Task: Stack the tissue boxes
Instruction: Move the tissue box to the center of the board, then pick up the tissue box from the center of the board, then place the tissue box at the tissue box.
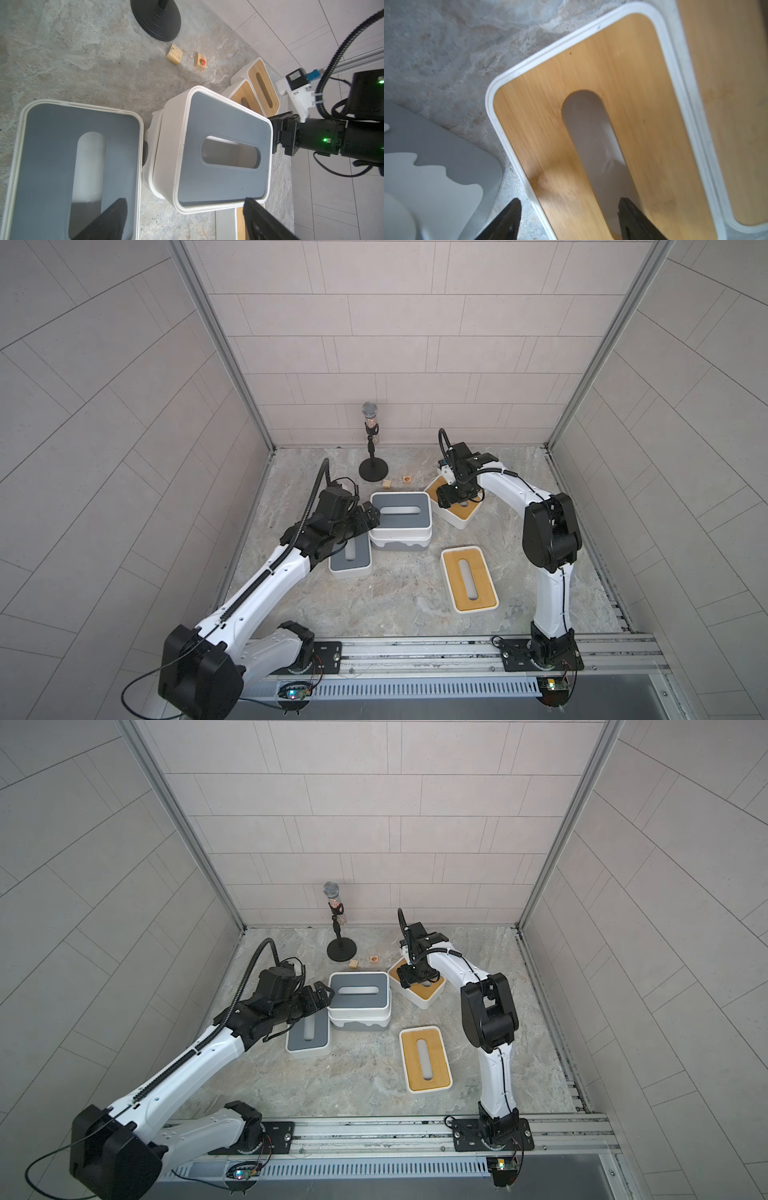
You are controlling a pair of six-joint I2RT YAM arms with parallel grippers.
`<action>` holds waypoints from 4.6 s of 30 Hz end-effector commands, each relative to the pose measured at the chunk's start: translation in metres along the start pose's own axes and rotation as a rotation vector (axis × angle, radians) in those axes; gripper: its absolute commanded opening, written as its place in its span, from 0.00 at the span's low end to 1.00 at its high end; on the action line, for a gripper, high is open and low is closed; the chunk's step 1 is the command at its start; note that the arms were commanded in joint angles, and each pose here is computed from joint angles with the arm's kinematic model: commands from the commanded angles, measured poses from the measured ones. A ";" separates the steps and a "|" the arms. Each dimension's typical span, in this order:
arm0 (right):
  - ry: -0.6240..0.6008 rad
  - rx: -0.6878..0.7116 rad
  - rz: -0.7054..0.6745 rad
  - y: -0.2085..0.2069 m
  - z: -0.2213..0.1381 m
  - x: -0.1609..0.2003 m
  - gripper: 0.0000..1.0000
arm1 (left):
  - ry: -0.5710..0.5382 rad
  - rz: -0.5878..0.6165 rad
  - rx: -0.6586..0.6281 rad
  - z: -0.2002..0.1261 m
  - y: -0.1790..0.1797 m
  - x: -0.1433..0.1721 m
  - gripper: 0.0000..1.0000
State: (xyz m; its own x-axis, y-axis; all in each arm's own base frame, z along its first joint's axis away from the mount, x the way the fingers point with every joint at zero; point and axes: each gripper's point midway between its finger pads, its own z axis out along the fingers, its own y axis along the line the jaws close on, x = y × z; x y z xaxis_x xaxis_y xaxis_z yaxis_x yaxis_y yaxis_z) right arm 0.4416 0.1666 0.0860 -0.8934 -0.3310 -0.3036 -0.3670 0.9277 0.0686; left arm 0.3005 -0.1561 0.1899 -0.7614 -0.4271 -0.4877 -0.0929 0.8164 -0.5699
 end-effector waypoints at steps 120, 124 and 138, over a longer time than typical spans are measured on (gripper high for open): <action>-0.226 -0.018 -0.403 0.206 -0.178 -0.002 0.75 | -0.206 0.019 -0.074 -0.063 0.026 -0.024 1.00; -0.275 0.018 -0.327 0.190 -0.201 0.004 0.78 | -0.233 0.034 -0.055 -0.070 0.010 -0.042 1.00; -0.478 -0.158 0.051 0.125 -0.228 0.050 0.93 | -0.162 0.164 0.093 -0.021 -0.060 -0.088 1.00</action>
State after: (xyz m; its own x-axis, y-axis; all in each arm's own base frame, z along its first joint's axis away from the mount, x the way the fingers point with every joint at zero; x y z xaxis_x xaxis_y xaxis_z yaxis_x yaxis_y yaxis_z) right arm 0.2871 0.2259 0.2962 -0.6806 -0.2792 -0.6773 -0.4494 0.8893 0.0850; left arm 0.3476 -0.1482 0.2628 -0.6647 -0.3881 -0.6384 0.0044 0.8525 -0.5228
